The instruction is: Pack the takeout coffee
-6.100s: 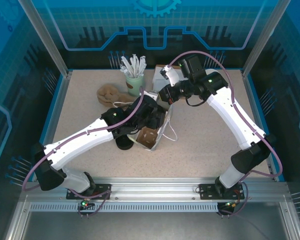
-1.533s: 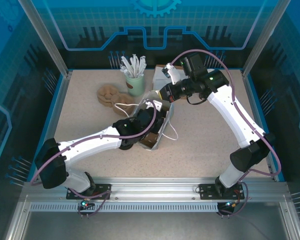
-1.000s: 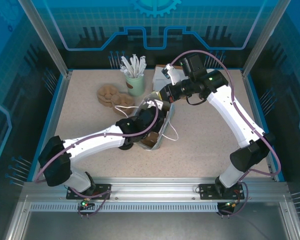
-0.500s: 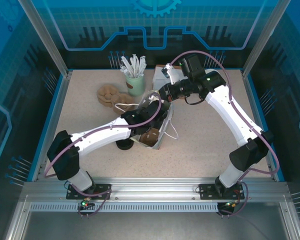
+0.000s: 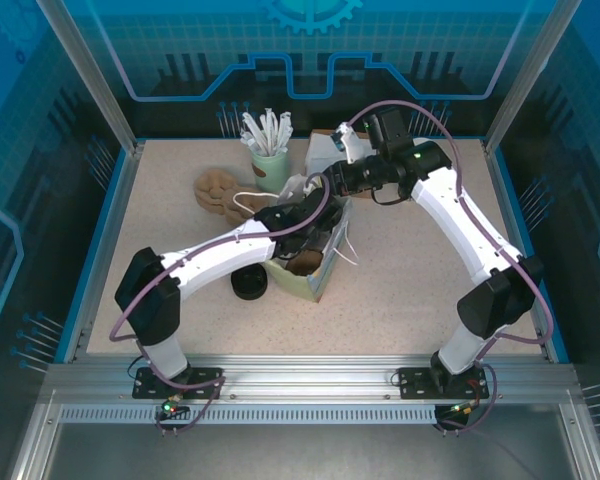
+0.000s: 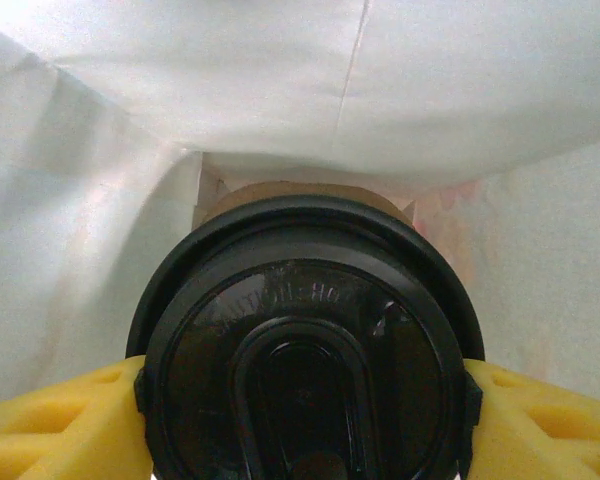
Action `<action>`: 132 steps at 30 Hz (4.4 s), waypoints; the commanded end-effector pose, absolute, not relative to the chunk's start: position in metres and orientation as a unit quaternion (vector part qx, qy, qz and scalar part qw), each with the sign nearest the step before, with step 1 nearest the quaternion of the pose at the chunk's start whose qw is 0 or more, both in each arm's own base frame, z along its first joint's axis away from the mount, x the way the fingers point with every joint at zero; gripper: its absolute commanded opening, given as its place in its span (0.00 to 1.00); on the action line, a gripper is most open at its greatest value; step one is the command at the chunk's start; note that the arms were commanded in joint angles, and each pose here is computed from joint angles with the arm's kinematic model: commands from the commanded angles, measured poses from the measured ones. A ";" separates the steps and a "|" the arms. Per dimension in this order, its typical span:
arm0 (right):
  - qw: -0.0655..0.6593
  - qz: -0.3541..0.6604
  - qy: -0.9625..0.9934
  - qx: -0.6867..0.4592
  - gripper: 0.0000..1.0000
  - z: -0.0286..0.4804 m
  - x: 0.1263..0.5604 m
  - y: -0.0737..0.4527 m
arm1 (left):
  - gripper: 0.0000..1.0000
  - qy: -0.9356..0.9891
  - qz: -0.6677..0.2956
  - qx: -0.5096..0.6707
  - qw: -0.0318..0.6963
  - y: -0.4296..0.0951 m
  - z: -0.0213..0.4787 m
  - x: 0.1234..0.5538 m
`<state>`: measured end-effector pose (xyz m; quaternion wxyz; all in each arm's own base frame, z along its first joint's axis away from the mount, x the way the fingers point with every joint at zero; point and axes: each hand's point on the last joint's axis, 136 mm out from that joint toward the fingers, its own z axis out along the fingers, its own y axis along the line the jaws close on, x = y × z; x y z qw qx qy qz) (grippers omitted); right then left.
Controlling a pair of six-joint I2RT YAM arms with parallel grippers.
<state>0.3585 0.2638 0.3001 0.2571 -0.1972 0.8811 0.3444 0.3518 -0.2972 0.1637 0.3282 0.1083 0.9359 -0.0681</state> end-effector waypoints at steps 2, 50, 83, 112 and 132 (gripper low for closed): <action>0.257 0.370 0.873 -0.186 0.25 0.307 0.360 0.262 | 0.69 0.948 -0.075 0.102 0.293 -0.300 0.154 0.353; 0.228 0.373 0.900 0.012 0.48 0.283 0.324 0.177 | 0.68 0.986 -0.055 0.048 0.151 -0.324 0.124 0.402; 0.184 0.347 0.920 -0.010 0.37 0.251 0.330 0.198 | 0.65 0.992 -0.051 0.035 0.108 -0.327 0.068 0.396; 0.186 0.239 0.953 0.026 0.00 0.266 0.331 0.168 | 0.93 0.981 -0.095 -0.006 0.167 -0.321 0.165 0.412; 0.194 0.183 0.963 0.027 0.00 0.273 0.333 0.163 | 0.99 0.978 -0.076 -0.046 0.189 -0.300 0.203 0.405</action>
